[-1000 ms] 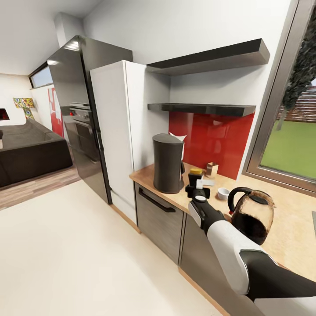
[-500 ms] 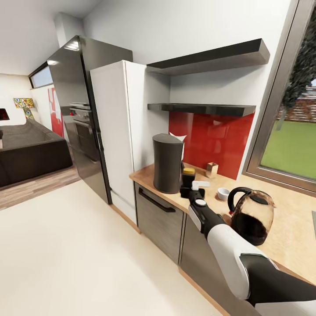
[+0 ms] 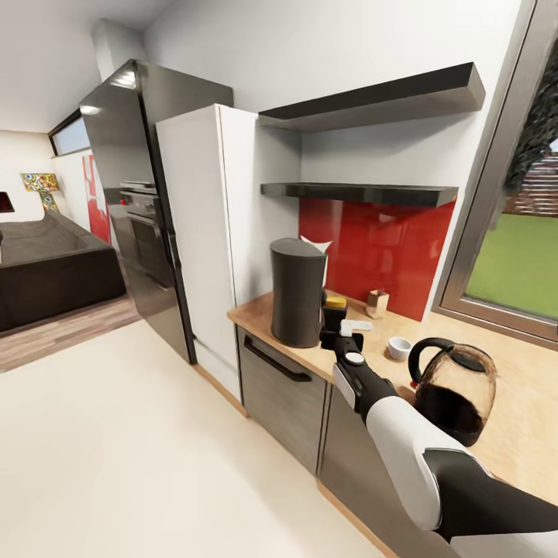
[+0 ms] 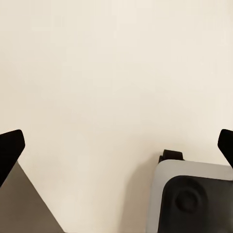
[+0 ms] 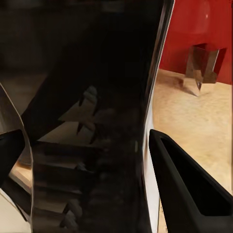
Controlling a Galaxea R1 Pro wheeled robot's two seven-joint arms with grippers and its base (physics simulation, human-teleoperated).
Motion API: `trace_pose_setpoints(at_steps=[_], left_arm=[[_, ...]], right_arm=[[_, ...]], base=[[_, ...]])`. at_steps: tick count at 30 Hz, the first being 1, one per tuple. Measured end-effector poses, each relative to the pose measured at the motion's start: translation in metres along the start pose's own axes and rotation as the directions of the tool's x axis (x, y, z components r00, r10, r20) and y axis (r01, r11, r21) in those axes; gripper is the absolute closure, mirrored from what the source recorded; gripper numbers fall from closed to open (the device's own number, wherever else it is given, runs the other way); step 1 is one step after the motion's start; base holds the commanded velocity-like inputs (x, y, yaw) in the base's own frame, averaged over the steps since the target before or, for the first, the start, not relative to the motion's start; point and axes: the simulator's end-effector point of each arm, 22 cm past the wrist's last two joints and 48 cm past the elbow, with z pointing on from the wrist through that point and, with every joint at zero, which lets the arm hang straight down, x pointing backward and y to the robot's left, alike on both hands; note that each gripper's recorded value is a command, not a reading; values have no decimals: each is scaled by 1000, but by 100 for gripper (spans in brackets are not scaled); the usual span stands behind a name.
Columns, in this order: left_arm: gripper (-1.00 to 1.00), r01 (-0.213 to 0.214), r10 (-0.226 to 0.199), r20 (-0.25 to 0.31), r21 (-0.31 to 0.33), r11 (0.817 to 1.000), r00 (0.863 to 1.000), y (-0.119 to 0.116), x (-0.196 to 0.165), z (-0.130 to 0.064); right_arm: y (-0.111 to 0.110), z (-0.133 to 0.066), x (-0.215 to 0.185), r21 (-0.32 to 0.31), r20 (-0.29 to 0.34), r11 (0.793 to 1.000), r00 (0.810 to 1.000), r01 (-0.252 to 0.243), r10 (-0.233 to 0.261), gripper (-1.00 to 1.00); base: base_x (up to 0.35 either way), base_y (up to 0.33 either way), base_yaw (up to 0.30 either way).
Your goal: Set up a coffee station on the kitchen countertop: keep the coffee maker on the countertop, move the bottle of coffee from the kitchen shelf to the counter next to the coffee maker, place a paper coffee filter on top of the coffee maker, put the saucer next to the coffee maker with the coffee cup on the saucer, and place the electric kettle next to the coffee maker.
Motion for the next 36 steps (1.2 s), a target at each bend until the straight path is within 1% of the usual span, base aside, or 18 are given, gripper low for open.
trace_pose_setpoints(at_steps=[13,24,30,36], left_arm=[[-100,3,-3,12,0,1000,1000,0,-5,0],[-100,3,-3,13,0,1000,1000,0,-5,0],[-100,0,-1,13,1,1000,1000,0,-5,0],[-100,-1,1,13,2,1000,1000,-1,-5,0]], right_arm=[[0,-3,-7,0,10,1000,1000,-2,2,100],[0,-3,-8,-1,11,1000,1000,-2,2,100],[0,-3,-9,0,13,1000,1000,-1,1,100],[0,-3,-8,-1,13,1000,1000,-1,1,100]], base=[[3,17,-220],[106,259,-24],[49,39,-166],[162,1,-35]])
